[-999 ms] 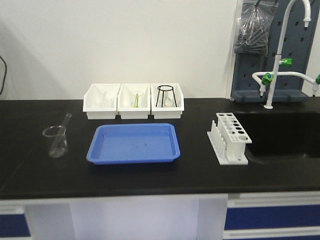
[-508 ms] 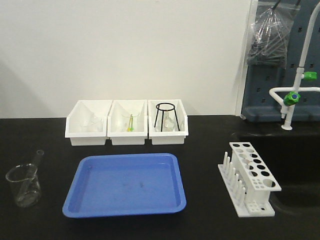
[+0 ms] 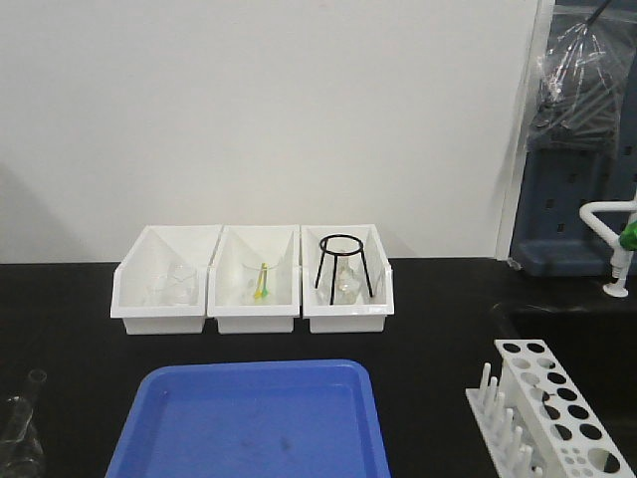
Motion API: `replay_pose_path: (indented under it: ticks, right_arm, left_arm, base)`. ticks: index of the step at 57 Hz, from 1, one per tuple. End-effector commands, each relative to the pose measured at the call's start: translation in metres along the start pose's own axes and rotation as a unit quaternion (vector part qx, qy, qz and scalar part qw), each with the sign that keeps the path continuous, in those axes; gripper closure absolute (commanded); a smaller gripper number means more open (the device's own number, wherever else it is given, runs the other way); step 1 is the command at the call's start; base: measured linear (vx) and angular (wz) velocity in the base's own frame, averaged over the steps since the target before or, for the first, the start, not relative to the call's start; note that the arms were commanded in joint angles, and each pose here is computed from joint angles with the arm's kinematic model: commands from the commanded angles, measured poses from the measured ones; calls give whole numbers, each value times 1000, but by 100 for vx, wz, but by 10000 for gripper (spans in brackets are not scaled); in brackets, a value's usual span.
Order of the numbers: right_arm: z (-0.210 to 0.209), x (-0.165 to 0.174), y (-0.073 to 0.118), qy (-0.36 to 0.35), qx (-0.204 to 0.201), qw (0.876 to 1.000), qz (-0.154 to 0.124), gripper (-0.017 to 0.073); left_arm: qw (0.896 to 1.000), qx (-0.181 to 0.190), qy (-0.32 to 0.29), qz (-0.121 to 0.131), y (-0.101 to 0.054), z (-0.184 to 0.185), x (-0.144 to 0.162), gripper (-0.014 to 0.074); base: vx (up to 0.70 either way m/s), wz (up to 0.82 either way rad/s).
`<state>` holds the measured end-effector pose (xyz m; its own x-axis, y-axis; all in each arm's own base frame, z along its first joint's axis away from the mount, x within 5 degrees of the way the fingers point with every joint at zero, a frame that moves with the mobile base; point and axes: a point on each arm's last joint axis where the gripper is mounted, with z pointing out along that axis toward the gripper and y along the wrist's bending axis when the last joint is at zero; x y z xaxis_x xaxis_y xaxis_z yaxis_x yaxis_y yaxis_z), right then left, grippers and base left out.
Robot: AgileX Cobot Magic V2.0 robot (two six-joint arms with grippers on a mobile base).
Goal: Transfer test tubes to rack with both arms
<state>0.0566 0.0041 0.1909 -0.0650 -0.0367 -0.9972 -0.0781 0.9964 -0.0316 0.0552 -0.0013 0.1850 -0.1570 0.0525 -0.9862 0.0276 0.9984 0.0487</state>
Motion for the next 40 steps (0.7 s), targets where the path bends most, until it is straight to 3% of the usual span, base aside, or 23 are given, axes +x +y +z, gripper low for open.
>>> replay_pose_path:
  ticks: [1, 40]
  right_arm:
    - [0, -4, 0, -40, 1, 999, -3, 568]
    - [0, -4, 0, -39, 1, 999, -3, 568]
  left_arm:
    - [998, -3, -60, -6, 1, -4, -17, 598]
    - [998, -3, -60, -6, 1, -4, -17, 598]
  base:
    - [23, 1]
    - [13, -1]
